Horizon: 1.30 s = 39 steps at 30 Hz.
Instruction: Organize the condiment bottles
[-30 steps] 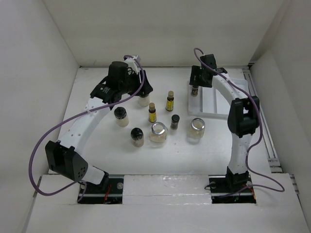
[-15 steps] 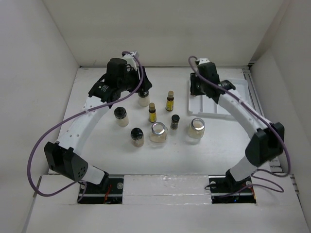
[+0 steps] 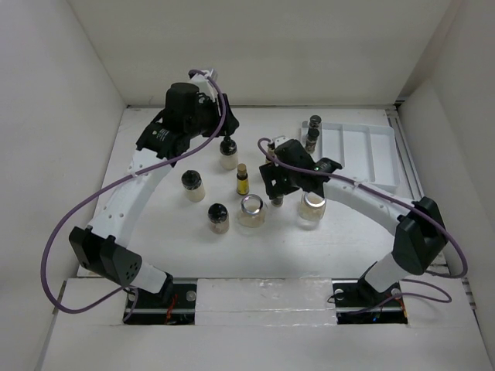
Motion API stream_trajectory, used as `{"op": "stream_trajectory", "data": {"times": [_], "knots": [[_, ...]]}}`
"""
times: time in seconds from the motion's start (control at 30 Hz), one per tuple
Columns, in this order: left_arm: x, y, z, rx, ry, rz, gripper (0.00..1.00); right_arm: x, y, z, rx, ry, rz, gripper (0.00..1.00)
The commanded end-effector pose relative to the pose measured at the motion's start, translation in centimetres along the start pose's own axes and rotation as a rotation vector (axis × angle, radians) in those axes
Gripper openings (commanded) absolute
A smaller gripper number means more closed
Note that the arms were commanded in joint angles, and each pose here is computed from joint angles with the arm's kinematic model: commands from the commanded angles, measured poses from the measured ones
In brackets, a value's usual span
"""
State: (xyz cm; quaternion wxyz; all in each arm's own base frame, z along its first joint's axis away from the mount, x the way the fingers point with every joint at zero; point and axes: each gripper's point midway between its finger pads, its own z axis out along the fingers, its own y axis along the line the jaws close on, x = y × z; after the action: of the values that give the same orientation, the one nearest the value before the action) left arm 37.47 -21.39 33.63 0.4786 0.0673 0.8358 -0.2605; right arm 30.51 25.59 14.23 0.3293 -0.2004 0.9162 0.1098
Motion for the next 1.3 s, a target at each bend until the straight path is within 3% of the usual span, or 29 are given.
{"op": "stream_trajectory", "data": {"times": [0.0, 0.37, 0.5, 0.7, 0.9, 1.27], "knots": [[-1.1, -0.6, -1.5, 0.019, -0.043, 0.011, 0.50, -1.6, -0.2, 0.7, 0.031, -0.063, 0.036, 0.82], [-0.7, -0.8, -2.4, 0.032, -0.050, 0.013, 0.50, -1.1, -1.5, 4.1, 0.099, -0.026, 0.062, 0.59], [-0.7, -0.8, -2.4, 0.032, -0.050, 0.013, 0.50, -2.9, -1.4, 2.5, 0.094, -0.080, 0.080, 0.42], [-1.5, -0.8, -2.3, 0.025, -0.059, 0.023, 0.50, -8.7, -5.8, -4.4, 0.117, -0.272, 0.180, 0.41], [-0.9, -1.4, -1.4, 0.069, -0.036, 0.013, 0.50, -9.1, -13.7, -3.7, 0.193, -0.263, 0.263, 0.40], [-0.8, -1.8, -0.7, 0.094, -0.018, 0.012, 0.50, -8.4, -18.0, 1.6, 0.271, -0.168, 0.276, 0.40]]}}
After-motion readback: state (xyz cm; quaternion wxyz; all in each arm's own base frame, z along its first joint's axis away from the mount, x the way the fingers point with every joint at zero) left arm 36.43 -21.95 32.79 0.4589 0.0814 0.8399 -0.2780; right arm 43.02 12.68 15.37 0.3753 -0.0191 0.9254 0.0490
